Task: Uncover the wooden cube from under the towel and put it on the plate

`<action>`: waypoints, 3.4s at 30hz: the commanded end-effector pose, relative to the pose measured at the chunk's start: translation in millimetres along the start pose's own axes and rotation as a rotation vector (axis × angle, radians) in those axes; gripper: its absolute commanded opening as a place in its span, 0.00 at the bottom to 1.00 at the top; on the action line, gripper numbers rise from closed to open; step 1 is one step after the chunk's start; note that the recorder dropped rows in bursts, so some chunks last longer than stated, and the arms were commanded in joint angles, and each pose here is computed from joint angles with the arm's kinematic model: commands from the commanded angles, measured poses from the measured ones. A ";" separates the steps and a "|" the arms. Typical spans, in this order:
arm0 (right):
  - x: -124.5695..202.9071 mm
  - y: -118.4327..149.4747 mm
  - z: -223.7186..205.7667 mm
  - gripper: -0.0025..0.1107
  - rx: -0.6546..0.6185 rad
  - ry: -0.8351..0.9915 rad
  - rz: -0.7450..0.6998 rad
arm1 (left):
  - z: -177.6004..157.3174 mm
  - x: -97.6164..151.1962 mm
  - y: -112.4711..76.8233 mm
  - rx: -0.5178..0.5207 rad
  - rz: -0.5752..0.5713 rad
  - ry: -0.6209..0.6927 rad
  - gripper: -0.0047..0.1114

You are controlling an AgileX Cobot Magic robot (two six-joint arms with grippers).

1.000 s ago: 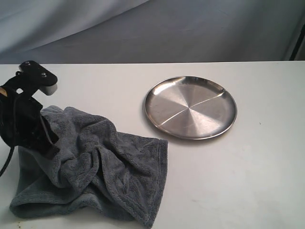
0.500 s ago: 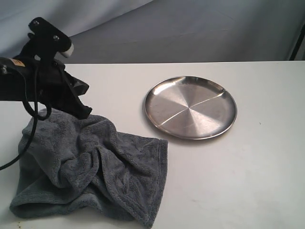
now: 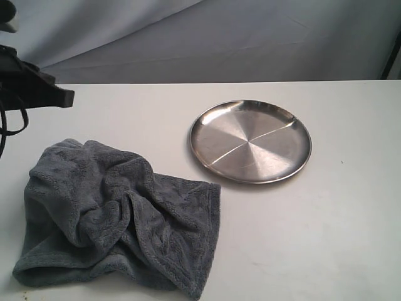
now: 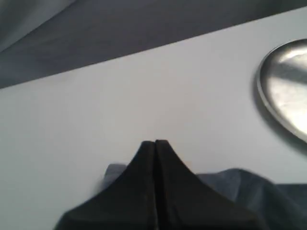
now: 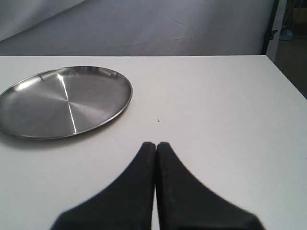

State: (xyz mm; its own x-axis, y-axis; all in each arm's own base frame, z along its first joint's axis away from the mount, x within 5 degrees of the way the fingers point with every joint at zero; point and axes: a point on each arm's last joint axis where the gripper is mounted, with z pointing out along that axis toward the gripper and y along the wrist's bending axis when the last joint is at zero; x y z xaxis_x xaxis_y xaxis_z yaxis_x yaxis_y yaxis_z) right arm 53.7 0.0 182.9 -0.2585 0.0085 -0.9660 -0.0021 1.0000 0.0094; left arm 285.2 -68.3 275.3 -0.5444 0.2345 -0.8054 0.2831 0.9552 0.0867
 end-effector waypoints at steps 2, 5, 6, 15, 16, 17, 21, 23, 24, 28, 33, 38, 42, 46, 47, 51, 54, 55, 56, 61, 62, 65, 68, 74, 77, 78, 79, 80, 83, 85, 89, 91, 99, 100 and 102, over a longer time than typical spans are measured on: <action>0.7 0.1 0.0 0.02 -0.004 -0.005 -0.004 | -4.8 16.5 18.4 -0.094 0.081 0.192 0.04; 0.7 0.1 0.0 0.02 -0.004 -0.005 -0.004 | -6.7 23.9 18.7 -0.097 0.091 0.277 0.04; 0.7 0.1 0.0 0.02 -0.004 -0.005 -0.002 | -8.5 25.5 18.9 -0.097 0.107 0.299 0.04; 0.7 0.1 0.0 0.02 -0.004 -0.005 -0.002 | -12.2 35.2 6.2 0.008 0.070 0.412 0.04; 0.7 0.1 0.0 0.02 -0.004 -0.005 -0.002 | -12.6 35.7 -0.9 0.049 0.086 0.420 0.04; 0.7 0.1 0.0 0.02 -0.004 -0.005 -0.002 | -13.1 35.7 -9.5 0.098 0.112 0.424 0.04; 0.7 0.1 0.0 0.02 -0.004 -0.005 -0.004 | -12.9 37.1 -55.0 0.288 0.282 0.410 0.05; 0.7 0.1 0.0 0.02 -0.004 -0.005 -0.004 | -5.8 40.8 -74.1 0.330 0.334 0.410 0.07; 0.7 0.1 0.0 0.02 -0.004 -0.005 -0.004 | -1.4 42.3 -79.7 0.339 0.349 0.407 0.08; 0.7 0.1 0.0 0.02 -0.004 -0.005 -0.002 | 26.9 53.6 -97.1 0.362 0.409 0.419 0.25; 0.7 0.1 0.0 0.02 -0.004 -0.005 -0.002 | 33.1 51.0 -87.7 0.250 0.448 0.393 0.62; 0.7 0.1 0.0 0.02 -0.004 -0.005 -0.004 | 26.4 37.7 -48.6 -0.088 0.382 0.363 0.62; 0.7 0.1 0.0 0.02 -0.004 -0.005 -0.004 | 29.9 38.6 -21.0 -0.145 0.190 0.369 0.60; 0.7 0.1 0.0 0.02 -0.004 -0.005 -0.004 | 31.4 43.1 4.0 -0.137 0.058 0.394 0.58; 0.7 0.1 0.0 0.02 -0.004 -0.005 -0.004 | 31.4 44.4 8.2 -0.127 0.038 0.402 0.58; 0.7 0.1 0.0 0.02 -0.004 -0.005 -0.002 | 32.7 49.4 22.2 -0.034 -0.069 0.415 0.58; 0.7 0.1 0.0 0.02 -0.004 -0.005 -0.004 | 39.4 59.4 31.6 0.026 -0.136 0.462 0.58; 0.7 0.1 0.0 0.02 -0.004 -0.005 -0.004 | 42.4 62.4 33.2 0.045 -0.155 0.473 0.58; 0.7 0.1 0.0 0.02 -0.004 -0.005 -0.004 | 45.5 65.4 35.2 0.056 -0.171 0.484 0.58; 0.7 0.1 0.0 0.02 -0.004 -0.005 -0.004 | 62.8 77.8 36.2 0.137 -0.256 0.511 0.57; 0.7 0.1 0.0 0.02 -0.004 -0.005 -0.004 | 64.7 78.8 35.0 0.151 -0.259 0.512 0.55; 0.7 0.1 0.0 0.02 -0.004 -0.005 -0.004 | 66.8 80.0 33.1 0.177 -0.250 0.513 0.40; 0.7 0.1 0.0 0.02 -0.004 -0.005 -0.004 | 64.2 77.6 33.1 0.178 -0.241 0.502 0.23; 0.7 0.1 0.0 0.02 -0.004 -0.005 -0.004 | 63.1 77.7 32.4 0.185 -0.241 0.509 0.04; 0.7 0.1 0.0 0.02 -0.004 -0.005 -0.002 | 60.5 75.1 32.7 0.182 -0.239 0.496 0.04; 0.7 0.1 0.0 0.02 -0.004 -0.005 -0.002 | 58.2 72.7 32.9 0.179 -0.237 0.484 0.04; 0.7 0.1 0.0 0.02 -0.004 -0.005 -0.002 | 55.0 69.8 33.0 0.177 -0.234 0.471 0.04; 0.7 0.1 0.0 0.02 -0.004 -0.005 -0.002 | 51.5 66.7 33.1 0.175 -0.231 0.456 0.04; 0.7 0.1 0.0 0.02 -0.004 -0.005 -0.002 | 32.8 51.8 33.3 0.165 -0.215 0.382 0.04; 0.7 0.1 0.0 0.02 -0.004 -0.005 -0.002 | 16.8 41.8 32.3 0.164 -0.203 0.334 0.04; 0.7 0.1 0.0 0.02 -0.004 -0.005 -0.004 | -14.2 23.4 29.9 0.159 -0.197 0.219 0.04; 0.7 0.1 0.0 0.02 -0.004 -0.005 -0.004 | -30.8 13.9 26.5 0.177 -0.205 0.147 0.04; 0.7 0.1 0.0 0.02 -0.004 -0.005 -0.004 | -59.3 -1.5 6.5 0.368 -0.173 0.017 0.04; 0.7 0.1 0.0 0.02 -0.004 -0.005 -0.004 | -57.8 -1.4 5.0 0.373 -0.170 0.021 0.04; 0.7 0.1 0.0 0.02 -0.004 -0.005 -0.004 | -51.5 1.4 1.4 0.383 -0.151 0.048 0.04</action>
State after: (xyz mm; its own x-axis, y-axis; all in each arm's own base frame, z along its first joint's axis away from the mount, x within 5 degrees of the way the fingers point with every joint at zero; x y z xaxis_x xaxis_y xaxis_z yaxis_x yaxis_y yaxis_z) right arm 53.7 0.0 182.9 -0.2585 0.0085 -0.9660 -0.0021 1.0000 0.0094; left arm 242.1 -51.0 304.6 -0.6465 0.1217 -0.7531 0.4497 0.8582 -0.2474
